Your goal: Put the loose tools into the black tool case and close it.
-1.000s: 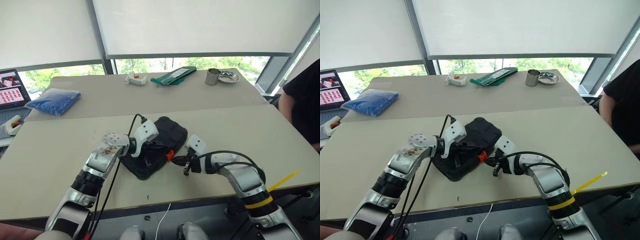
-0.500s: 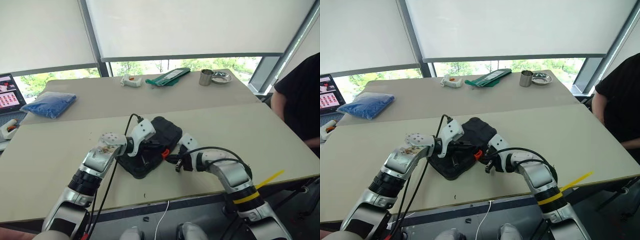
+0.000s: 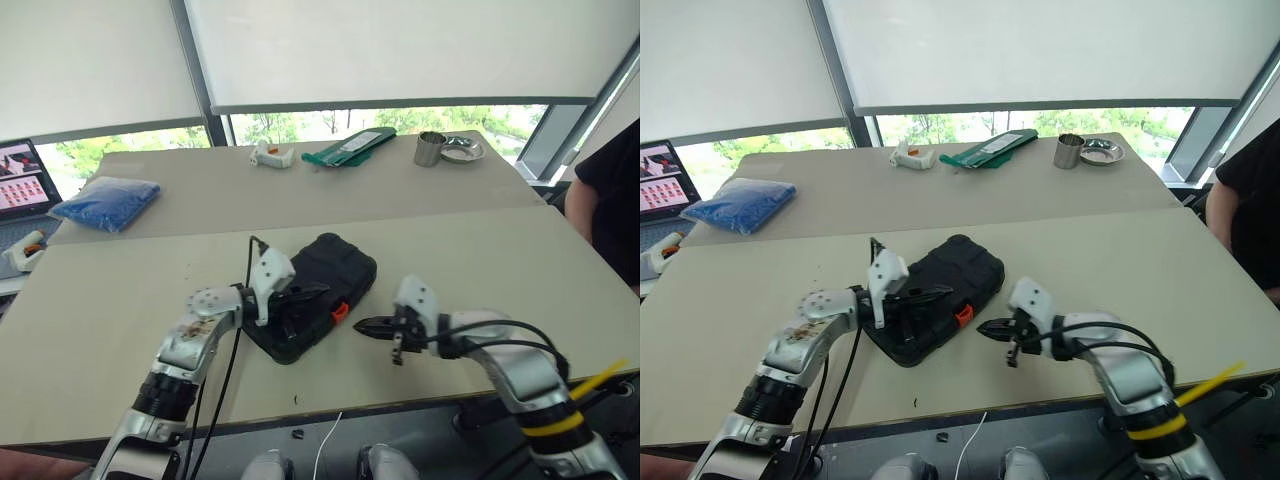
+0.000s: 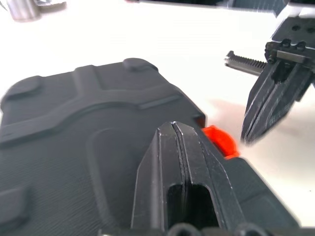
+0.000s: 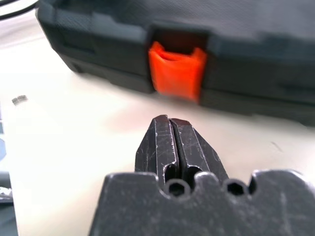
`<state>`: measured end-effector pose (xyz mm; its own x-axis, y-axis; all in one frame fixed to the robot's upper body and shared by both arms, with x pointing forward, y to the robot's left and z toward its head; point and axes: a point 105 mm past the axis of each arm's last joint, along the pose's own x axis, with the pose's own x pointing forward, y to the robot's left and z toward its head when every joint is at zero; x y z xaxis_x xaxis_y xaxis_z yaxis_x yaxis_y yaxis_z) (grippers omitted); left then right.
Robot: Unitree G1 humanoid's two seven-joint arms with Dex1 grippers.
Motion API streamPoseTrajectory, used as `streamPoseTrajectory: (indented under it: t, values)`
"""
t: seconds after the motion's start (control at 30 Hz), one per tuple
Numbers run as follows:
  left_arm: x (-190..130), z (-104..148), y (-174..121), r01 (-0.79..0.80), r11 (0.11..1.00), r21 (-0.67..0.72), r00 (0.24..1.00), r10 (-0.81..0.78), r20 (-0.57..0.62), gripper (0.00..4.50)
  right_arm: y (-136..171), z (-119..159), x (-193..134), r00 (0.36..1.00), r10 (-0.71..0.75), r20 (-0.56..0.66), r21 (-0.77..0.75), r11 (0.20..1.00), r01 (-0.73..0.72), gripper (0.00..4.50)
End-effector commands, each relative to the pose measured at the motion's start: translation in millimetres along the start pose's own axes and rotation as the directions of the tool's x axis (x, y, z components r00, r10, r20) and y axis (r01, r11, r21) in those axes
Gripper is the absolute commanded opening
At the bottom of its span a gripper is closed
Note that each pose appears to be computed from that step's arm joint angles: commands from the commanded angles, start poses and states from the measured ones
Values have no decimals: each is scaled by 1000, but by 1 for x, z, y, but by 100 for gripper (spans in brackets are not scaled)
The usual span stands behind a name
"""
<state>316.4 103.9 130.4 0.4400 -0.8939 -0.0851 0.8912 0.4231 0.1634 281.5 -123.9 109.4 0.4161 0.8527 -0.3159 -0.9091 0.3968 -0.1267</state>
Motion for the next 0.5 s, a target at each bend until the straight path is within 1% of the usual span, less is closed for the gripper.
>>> streamPoseTrajectory:
  t: [0.03,0.1,0.17,0.2,0.23,0.27,0.3,0.33,0.37,0.4,0.5]
  values:
    - [-36,0,10,-58,998,25,998,58,5,137,-3,20,-27,995,-18,101,-111,993,30,79]
    - [-54,4,18,-110,993,50,994,110,1,213,-5,17,-40,995,-23,97,-137,990,37,151]
    - [-77,1,24,-162,983,85,985,167,-46,288,-12,16,-53,993,-65,97,-193,978,83,223]
    - [-90,-2,28,-194,974,119,976,204,-77,327,-18,17,-60,989,-100,107,-234,965,122,260]
    - [-103,-7,31,-216,965,149,966,233,-113,360,-23,16,-67,986,-128,105,-267,952,152,287]
    - [-111,-10,32,-227,959,168,959,250,-134,396,-26,14,-72,984,-145,103,-288,943,169,321]
    - [-126,-17,34,-255,945,206,940,292,-176,438,-28,11,-78,983,-156,96,-316,932,179,357]
    - [-137,-22,35,-270,934,234,926,319,-204,450,-30,8,-83,982,-161,97,-319,930,184,393]
    - [-146,-25,35,-274,927,256,917,333,-222,450,-32,7,-87,982,-164,94,-321,929,186,428]
    - [-151,-27,34,-274,923,270,912,338,-230,450,-33,5,-90,982,-165,92,-321,928,186,448]
    - [-171,-38,28,-277,917,286,895,355,-270,450,-36,-1,-98,987,-154,53,-341,926,162,448]
